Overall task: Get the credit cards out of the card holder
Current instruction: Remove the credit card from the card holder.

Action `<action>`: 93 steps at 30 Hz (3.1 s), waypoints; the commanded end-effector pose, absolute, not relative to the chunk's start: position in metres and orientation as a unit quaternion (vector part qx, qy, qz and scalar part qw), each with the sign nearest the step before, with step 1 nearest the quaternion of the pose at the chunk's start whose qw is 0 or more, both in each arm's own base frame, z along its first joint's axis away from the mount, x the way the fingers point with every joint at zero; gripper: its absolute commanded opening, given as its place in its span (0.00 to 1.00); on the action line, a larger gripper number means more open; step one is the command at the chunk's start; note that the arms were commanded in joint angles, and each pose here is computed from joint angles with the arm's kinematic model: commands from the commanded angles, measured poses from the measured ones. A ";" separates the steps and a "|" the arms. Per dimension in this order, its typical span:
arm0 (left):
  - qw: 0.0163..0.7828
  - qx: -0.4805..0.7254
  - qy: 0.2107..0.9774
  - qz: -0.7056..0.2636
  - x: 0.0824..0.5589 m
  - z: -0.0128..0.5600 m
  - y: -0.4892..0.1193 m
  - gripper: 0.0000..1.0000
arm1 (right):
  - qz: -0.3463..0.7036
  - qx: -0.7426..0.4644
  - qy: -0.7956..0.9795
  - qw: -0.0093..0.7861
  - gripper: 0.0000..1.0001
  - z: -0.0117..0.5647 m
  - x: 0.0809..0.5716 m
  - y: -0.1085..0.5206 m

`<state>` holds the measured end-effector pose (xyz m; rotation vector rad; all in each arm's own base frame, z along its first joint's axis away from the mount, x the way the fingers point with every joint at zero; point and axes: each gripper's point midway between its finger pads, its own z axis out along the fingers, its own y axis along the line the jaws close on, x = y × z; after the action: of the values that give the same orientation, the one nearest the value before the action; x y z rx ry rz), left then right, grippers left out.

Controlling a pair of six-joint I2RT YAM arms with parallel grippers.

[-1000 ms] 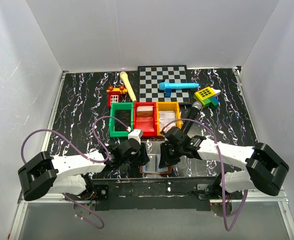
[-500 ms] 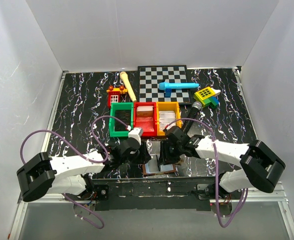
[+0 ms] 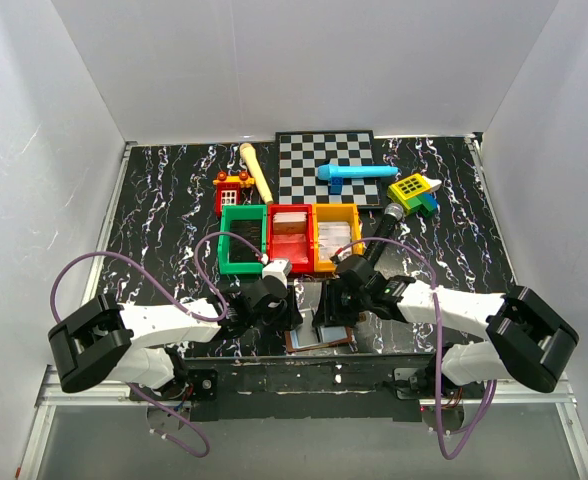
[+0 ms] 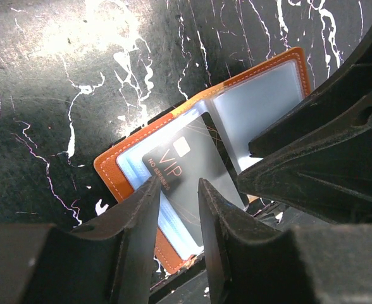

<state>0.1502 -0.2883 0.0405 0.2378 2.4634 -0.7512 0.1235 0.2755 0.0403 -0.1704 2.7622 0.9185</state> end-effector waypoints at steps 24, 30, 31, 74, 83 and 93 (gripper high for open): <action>0.264 0.090 0.932 -0.230 0.151 0.016 -0.276 0.21 | 0.372 -0.047 0.922 0.099 0.48 0.042 0.127 0.291; 0.263 0.092 0.933 -0.228 0.151 0.014 -0.275 0.21 | 0.376 -0.044 0.921 0.095 0.47 0.040 0.127 0.290; 0.263 0.092 0.933 -0.227 0.151 0.013 -0.275 0.21 | 0.379 -0.046 0.920 0.094 0.47 0.039 0.126 0.291; 0.308 0.063 0.914 -0.257 0.152 0.046 -0.257 0.37 | 0.433 -0.065 0.896 0.079 0.41 0.046 0.125 0.309; 0.297 0.070 0.913 -0.270 0.147 0.046 -0.264 0.18 | 0.432 -0.066 0.896 0.078 0.41 0.046 0.126 0.310; 0.279 0.076 0.922 -0.255 0.144 0.032 -0.262 0.09 | 0.435 -0.066 0.894 0.079 0.41 0.048 0.127 0.313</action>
<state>0.1450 -0.2617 0.0350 0.1935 2.4692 -0.6881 0.1179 0.3016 0.0355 -0.1829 2.7321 1.2553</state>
